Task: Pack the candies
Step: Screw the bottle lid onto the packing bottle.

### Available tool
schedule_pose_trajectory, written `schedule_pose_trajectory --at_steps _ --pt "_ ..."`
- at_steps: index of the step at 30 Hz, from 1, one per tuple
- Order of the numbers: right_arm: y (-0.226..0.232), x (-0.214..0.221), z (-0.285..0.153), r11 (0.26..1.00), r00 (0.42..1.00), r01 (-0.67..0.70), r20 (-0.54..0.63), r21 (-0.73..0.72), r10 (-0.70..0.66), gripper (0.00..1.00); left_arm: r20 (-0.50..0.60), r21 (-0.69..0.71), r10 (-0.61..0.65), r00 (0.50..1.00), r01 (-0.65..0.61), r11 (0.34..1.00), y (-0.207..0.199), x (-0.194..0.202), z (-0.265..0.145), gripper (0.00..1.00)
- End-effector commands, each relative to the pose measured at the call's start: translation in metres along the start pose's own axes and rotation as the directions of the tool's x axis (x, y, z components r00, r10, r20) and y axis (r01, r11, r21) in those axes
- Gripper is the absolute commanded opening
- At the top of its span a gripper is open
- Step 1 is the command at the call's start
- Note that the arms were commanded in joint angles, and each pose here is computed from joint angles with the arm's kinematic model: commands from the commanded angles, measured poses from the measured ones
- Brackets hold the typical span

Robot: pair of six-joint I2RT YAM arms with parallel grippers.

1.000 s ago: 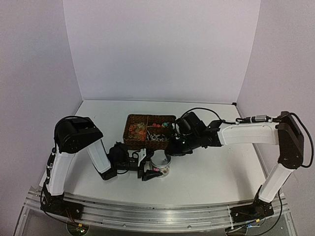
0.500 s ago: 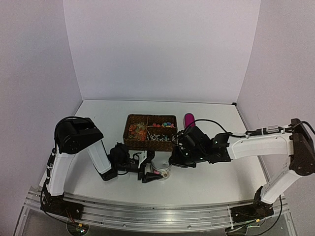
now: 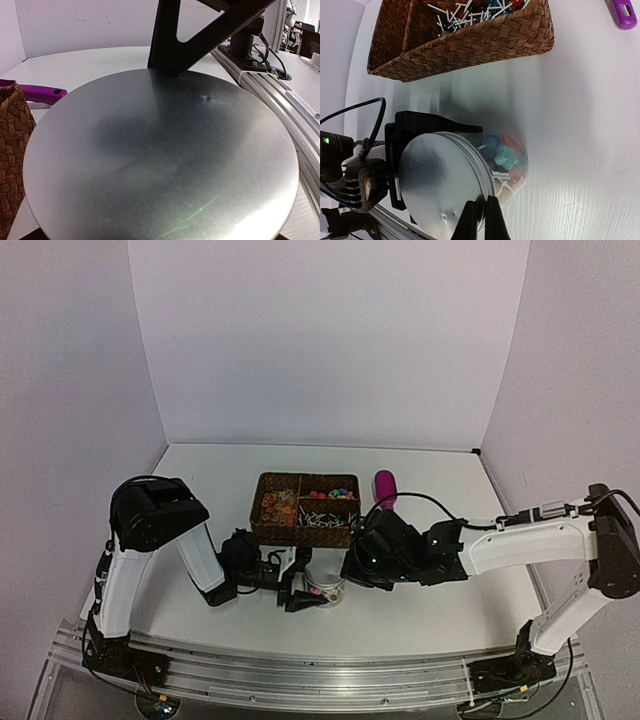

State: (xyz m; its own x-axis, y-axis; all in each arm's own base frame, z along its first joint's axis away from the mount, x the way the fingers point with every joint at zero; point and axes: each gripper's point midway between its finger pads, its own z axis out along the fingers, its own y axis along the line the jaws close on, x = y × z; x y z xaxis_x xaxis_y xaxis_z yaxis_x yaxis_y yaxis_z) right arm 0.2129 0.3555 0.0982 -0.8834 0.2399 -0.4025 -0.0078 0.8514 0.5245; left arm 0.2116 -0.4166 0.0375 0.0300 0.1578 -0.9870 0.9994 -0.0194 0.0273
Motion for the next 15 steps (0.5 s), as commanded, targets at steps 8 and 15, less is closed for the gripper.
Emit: schedule_pose_trajectory --at_steps 8,15 --pt "0.012 0.134 -0.011 0.998 0.916 -0.051 -0.4 -0.037 0.032 0.09 -0.056 -0.144 -0.094 0.994 0.085 0.986 0.03 0.011 -0.004 0.77" --pt "0.017 0.129 -0.02 0.996 0.922 -0.076 -0.384 -0.055 0.049 0.14 -0.054 -0.108 -0.074 0.996 0.068 0.992 0.022 0.011 -0.005 0.77"
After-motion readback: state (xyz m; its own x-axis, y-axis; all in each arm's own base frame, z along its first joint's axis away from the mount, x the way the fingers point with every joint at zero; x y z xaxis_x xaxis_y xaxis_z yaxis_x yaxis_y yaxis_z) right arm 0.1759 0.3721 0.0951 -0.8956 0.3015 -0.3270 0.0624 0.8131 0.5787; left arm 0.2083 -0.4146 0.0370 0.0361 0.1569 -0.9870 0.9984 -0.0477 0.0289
